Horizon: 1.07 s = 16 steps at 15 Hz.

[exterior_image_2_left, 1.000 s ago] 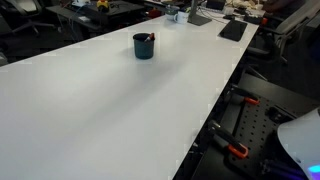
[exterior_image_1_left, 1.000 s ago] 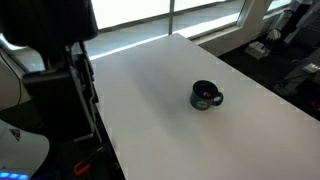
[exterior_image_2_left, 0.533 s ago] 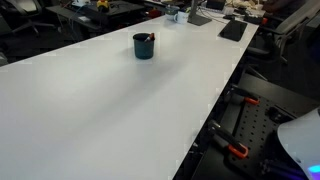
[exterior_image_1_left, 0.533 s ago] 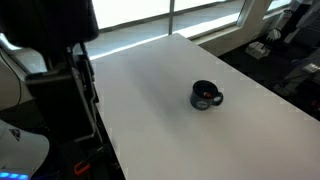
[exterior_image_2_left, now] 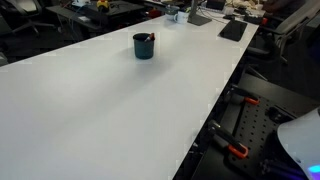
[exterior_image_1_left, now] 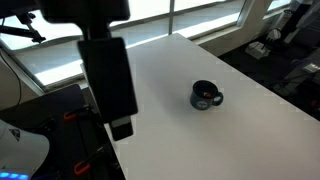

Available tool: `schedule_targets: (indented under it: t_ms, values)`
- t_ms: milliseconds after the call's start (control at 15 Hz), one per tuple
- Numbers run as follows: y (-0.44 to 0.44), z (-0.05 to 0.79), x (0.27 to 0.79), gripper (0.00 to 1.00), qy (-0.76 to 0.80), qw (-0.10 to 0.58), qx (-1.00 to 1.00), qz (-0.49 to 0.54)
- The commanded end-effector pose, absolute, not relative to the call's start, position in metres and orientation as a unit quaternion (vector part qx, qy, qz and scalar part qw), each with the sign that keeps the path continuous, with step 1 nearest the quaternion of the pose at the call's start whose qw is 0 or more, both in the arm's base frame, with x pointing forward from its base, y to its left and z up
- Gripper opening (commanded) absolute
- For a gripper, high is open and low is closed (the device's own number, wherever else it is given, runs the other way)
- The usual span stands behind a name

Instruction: Put the red marker on the counter.

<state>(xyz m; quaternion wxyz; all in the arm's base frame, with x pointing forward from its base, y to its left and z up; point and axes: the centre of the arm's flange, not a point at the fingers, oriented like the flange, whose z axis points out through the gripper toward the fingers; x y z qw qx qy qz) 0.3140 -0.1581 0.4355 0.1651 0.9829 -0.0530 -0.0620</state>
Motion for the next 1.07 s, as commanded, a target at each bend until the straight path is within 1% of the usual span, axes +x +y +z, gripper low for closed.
schedule_targets:
  t_ms: [0, 200, 267, 400, 533, 600, 733, 933, 1000]
  values:
    - [-0.178, 0.464, 0.365, 1.00, -0.019, 0.198, 0.977, -0.073]
    - [-0.190, 0.504, 0.405, 1.00, 0.008, 0.244, 0.968, -0.061]
    - [-0.191, 0.519, 0.420, 1.00, -0.003, 0.290, 0.956, -0.042]
    - [-0.189, 0.545, 0.445, 1.00, -0.020, 0.342, 0.939, -0.022]
    - [-0.181, 0.550, 0.455, 1.00, -0.026, 0.398, 0.917, -0.009]
    - [-0.185, 0.545, 0.436, 1.00, -0.014, 0.359, 0.933, -0.005]
    - [-0.181, 0.547, 0.447, 1.00, -0.016, 0.383, 0.924, 0.001]
    - [-0.181, 0.545, 0.450, 1.00, -0.016, 0.386, 0.922, 0.000]
    - [-0.184, 0.543, 0.448, 1.00, -0.012, 0.374, 0.927, 0.009]
